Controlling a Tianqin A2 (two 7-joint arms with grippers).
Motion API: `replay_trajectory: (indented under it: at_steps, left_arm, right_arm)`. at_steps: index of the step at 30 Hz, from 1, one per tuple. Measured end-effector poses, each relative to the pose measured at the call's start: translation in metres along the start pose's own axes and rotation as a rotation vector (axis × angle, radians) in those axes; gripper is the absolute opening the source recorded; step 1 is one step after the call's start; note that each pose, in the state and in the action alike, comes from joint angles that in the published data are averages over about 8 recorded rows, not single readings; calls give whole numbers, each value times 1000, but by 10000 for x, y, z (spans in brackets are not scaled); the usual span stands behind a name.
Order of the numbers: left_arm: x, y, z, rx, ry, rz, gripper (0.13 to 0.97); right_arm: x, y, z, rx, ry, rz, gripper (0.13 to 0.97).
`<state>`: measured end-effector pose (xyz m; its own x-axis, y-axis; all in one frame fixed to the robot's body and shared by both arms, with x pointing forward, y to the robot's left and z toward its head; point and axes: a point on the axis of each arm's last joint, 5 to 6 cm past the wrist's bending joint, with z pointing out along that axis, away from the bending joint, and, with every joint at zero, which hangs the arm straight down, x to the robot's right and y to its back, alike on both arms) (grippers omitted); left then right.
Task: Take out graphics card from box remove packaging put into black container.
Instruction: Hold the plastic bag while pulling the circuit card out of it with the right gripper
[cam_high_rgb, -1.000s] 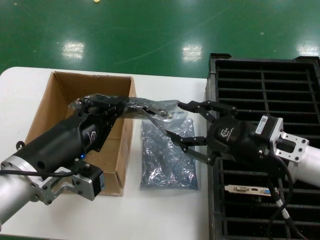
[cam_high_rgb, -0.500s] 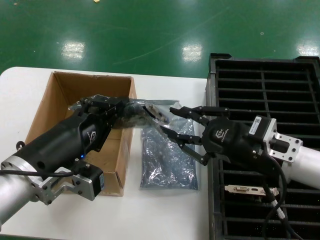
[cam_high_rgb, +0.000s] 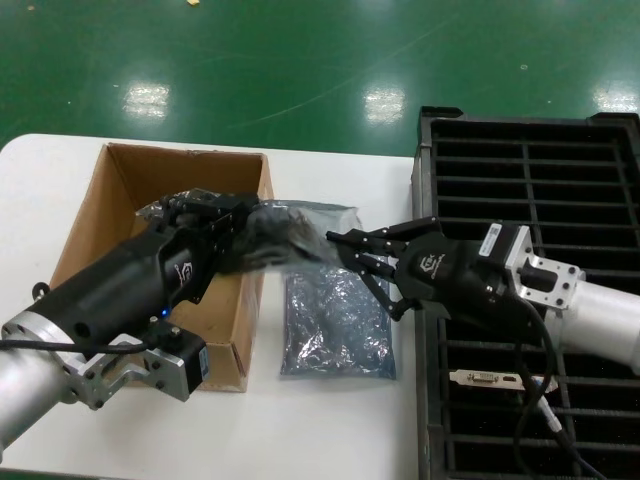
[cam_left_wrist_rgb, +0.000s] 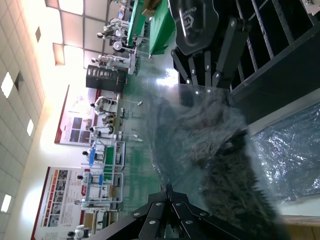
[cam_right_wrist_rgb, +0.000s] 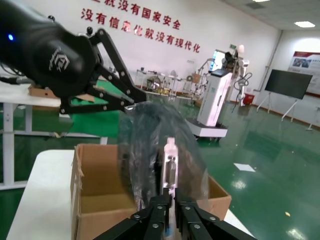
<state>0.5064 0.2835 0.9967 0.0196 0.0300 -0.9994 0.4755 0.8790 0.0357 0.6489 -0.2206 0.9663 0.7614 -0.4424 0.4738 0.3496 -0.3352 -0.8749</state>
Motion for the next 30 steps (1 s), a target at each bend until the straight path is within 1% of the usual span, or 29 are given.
replay_trajectory:
  at_steps: [8,18,27,30]
  left_arm:
    - [0,0,0,0,0,0,139]
    - [0,0,0,0,0,0,139]
    - [0,0,0,0,0,0,139]
    - [0,0,0,0,0,0,139]
  right_arm:
    - [88,82,91,-26,-18,3,148]
    - [131,113,159,-32,-39,1,142]
    - [148,97,234,-23,-55,-3,204]
    - [159,90,262,-17,-54,0,253]
